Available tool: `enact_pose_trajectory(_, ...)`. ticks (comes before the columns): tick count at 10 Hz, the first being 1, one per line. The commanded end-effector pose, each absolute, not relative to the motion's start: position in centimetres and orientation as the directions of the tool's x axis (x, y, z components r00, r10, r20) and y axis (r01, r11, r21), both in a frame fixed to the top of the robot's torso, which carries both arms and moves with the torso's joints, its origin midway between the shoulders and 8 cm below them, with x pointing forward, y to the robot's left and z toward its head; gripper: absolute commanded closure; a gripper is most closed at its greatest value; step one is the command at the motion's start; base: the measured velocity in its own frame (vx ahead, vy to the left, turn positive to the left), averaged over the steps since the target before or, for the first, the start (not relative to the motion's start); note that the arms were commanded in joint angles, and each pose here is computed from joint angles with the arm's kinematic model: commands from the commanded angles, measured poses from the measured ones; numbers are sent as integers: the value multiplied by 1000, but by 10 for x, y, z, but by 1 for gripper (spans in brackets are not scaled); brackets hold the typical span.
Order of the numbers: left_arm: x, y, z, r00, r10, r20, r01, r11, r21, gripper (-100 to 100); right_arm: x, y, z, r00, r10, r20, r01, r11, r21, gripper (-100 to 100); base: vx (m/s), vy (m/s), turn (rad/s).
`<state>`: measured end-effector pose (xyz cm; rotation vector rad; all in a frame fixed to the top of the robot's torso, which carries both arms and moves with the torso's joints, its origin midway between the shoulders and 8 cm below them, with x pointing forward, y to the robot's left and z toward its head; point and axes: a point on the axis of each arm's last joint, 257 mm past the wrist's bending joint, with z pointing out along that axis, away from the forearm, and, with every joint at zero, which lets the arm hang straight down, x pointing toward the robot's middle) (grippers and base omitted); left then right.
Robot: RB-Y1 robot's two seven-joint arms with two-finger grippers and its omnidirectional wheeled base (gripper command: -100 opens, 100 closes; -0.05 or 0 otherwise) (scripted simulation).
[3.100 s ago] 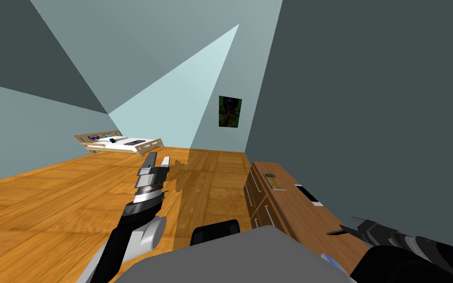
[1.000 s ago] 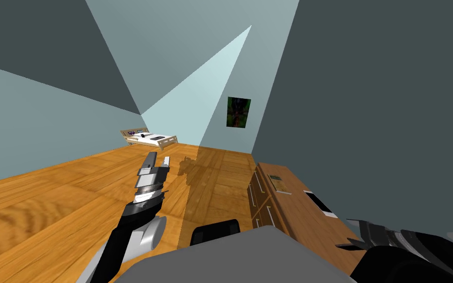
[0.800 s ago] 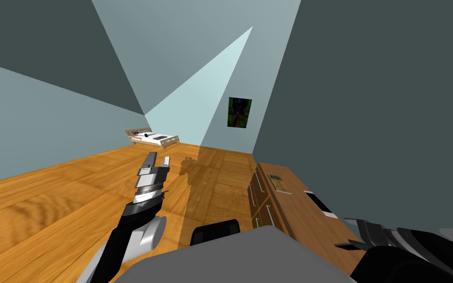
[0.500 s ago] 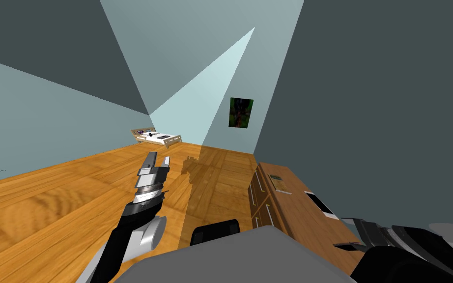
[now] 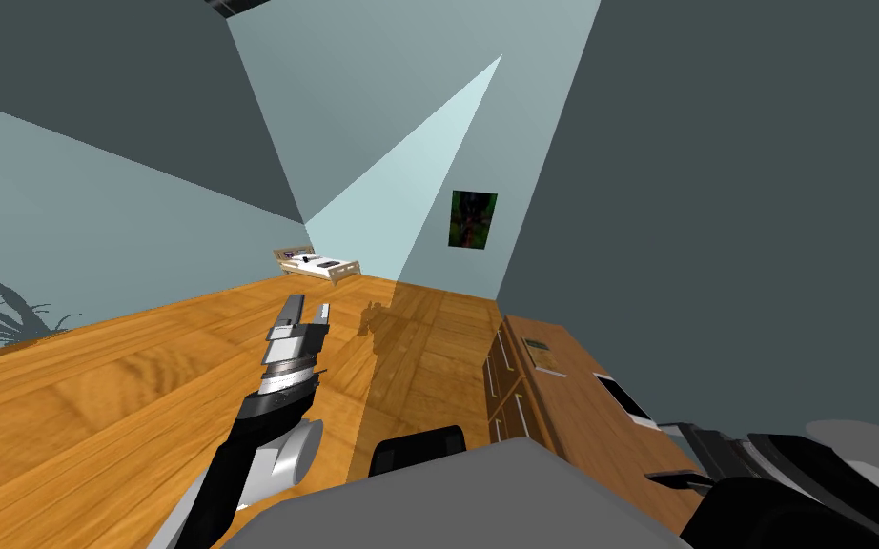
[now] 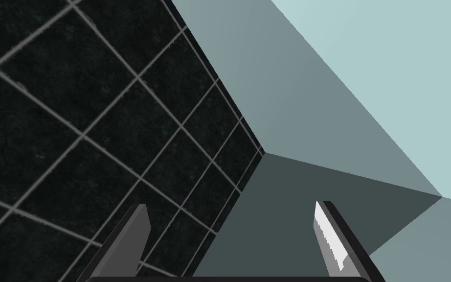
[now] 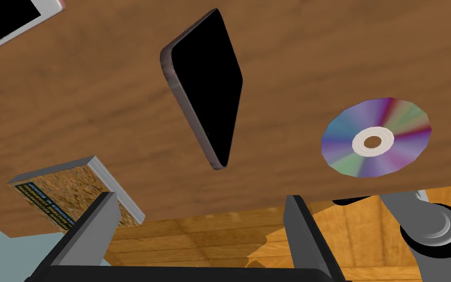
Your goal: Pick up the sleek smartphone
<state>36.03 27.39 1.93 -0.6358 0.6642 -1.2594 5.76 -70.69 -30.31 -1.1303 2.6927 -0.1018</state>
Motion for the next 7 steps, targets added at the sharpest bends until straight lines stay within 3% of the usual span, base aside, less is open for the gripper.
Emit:
enact_pose_trajectory(1,360,274,19,176,-979,-100,636,191,-748,0,54,-705,-304,-646,-748,-151,-736,663,-136,-100,-57,-22,78)
enact_pose_trajectory(7,360,274,19,176,-979,-100,636,191,-748,0,40,-696,-305,-454,-889,-65,-888,457,-55,-100,-81,-19,119)
